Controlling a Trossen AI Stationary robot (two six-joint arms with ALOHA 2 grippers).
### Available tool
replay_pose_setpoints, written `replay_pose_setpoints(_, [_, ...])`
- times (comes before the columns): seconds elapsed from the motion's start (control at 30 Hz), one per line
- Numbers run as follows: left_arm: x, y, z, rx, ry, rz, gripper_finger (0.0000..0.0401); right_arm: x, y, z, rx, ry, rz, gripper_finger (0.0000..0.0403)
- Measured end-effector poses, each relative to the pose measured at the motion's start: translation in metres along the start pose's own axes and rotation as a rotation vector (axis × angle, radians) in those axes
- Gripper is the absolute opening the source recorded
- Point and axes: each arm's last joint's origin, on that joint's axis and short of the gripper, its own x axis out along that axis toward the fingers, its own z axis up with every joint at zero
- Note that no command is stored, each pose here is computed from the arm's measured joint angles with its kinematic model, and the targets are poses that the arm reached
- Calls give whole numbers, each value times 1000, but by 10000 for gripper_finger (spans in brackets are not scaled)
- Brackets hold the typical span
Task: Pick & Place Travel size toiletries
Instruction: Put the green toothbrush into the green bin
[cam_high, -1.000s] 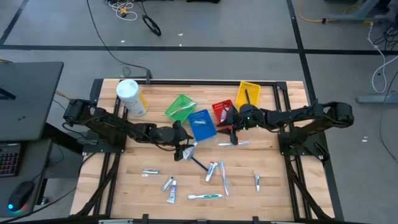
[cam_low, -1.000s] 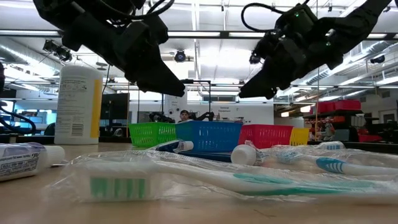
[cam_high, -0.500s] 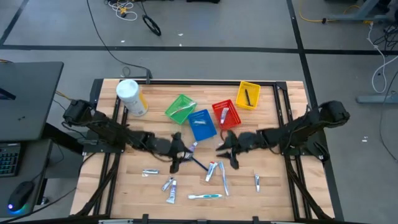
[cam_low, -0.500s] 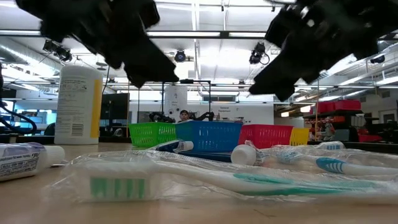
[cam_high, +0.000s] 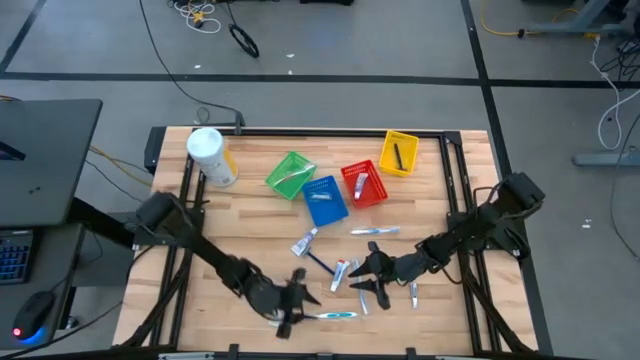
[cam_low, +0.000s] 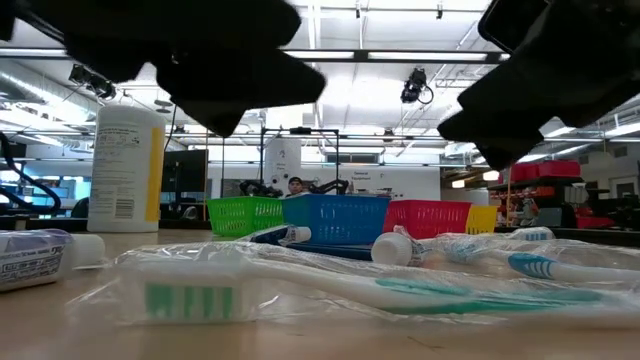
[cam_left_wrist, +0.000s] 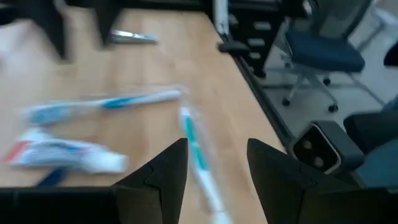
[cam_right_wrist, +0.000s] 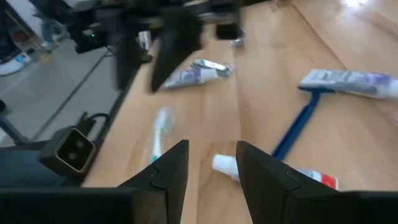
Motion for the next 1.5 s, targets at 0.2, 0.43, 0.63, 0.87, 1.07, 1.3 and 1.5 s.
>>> replay_pose_setpoints(0.2, [23, -13, -4, 52, 178, 87, 176, 2, 2, -4, 40, -5, 5, 144])
replay_pose_setpoints(0.43, [38, -13, -15, 8, 278, 130, 176, 1, 5, -3, 9, -31, 16, 144])
replay_pose_setpoints(0.63, [37, -9, -24, -6, 320, 152, 176, 2, 4, -3, 1, -27, 14, 144])
replay_pose_setpoints(0.87, [36, -3, -26, 19, 376, 185, 164, 2, 4, -3, -24, -27, 3, 144])
replay_pose_setpoints(1.07, [38, 5, -24, -22, 388, 194, 116, 2, 3, -5, -33, -17, -12, 144])
replay_pose_setpoints(1.3, [39, 9, -24, -28, 387, 209, 92, 2, 3, -4, -32, -17, -12, 144])
replay_pose_setpoints(1.5, [35, 11, -20, -18, 387, 248, 108, 2, 3, -4, -32, -18, -11, 144])
